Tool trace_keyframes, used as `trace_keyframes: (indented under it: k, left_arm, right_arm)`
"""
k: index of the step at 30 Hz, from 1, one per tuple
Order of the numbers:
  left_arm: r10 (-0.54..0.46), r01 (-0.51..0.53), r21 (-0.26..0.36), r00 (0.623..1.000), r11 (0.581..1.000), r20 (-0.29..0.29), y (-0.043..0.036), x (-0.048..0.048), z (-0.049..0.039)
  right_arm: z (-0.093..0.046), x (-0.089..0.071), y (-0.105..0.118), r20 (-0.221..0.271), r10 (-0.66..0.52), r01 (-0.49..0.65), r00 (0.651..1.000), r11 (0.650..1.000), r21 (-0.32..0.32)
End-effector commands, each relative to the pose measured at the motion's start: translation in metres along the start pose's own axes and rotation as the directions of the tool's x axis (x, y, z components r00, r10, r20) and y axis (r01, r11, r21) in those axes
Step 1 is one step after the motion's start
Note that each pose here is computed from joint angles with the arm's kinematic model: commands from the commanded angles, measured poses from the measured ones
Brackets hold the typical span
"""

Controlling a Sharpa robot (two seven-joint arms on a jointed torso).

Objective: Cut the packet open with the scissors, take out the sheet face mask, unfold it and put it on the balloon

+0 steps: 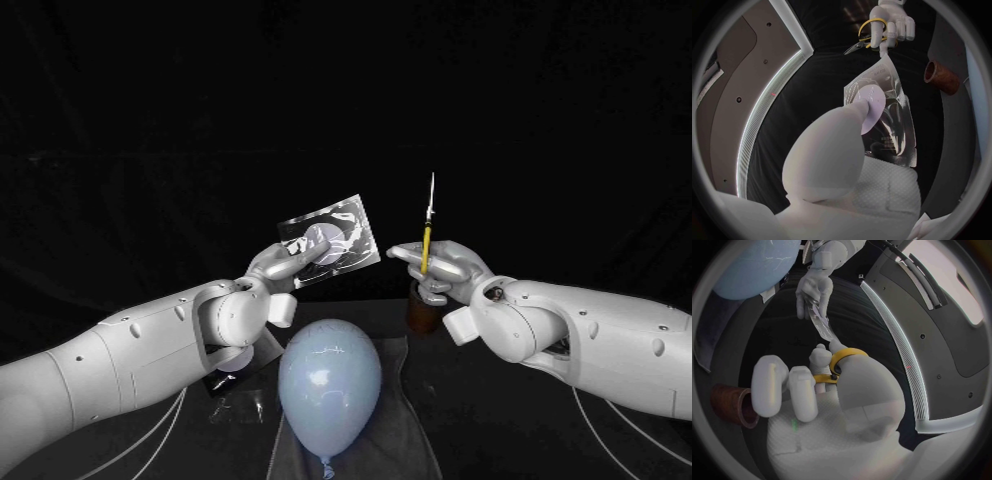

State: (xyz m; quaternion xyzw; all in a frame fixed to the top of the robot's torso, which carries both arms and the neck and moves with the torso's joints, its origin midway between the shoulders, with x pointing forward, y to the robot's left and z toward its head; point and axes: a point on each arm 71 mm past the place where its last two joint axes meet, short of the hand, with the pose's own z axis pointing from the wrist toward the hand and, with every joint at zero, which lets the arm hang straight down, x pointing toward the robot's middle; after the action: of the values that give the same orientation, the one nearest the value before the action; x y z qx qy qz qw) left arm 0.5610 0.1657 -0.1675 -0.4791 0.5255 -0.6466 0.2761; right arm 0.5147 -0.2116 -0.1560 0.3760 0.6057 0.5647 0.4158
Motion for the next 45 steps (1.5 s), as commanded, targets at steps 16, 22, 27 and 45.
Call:
trace_keyframes:
  k: [16, 22, 27, 45]
  left_arm:
    - [0.020, -0.020, 0.031, 1.000, 0.999, 0.007, -0.0027, 0.0030, -0.0032]
    - [0.020, -0.020, 0.032, 1.000, 0.999, 0.001, -0.0025, 0.0057, -0.0038]
    - [0.020, -0.020, 0.026, 1.000, 0.999, 0.000, -0.0015, 0.0086, -0.0040]
    - [0.042, -0.042, 0.015, 0.998, 0.999, -0.052, 0.0022, 0.0272, -0.0036]
  right_arm:
    - [-0.055, 0.022, -0.056, -0.104, 0.001, 0.011, 0.995, 0.992, 0.122]
    - [-0.068, 0.035, -0.069, -0.174, -0.023, 0.051, 0.984, 0.986, 0.156]
    - [-0.075, 0.044, -0.078, -0.216, -0.042, 0.081, 0.975, 0.981, 0.176]
    - [-0.083, 0.053, -0.092, -0.284, -0.086, 0.158, 0.955, 0.957, 0.242]
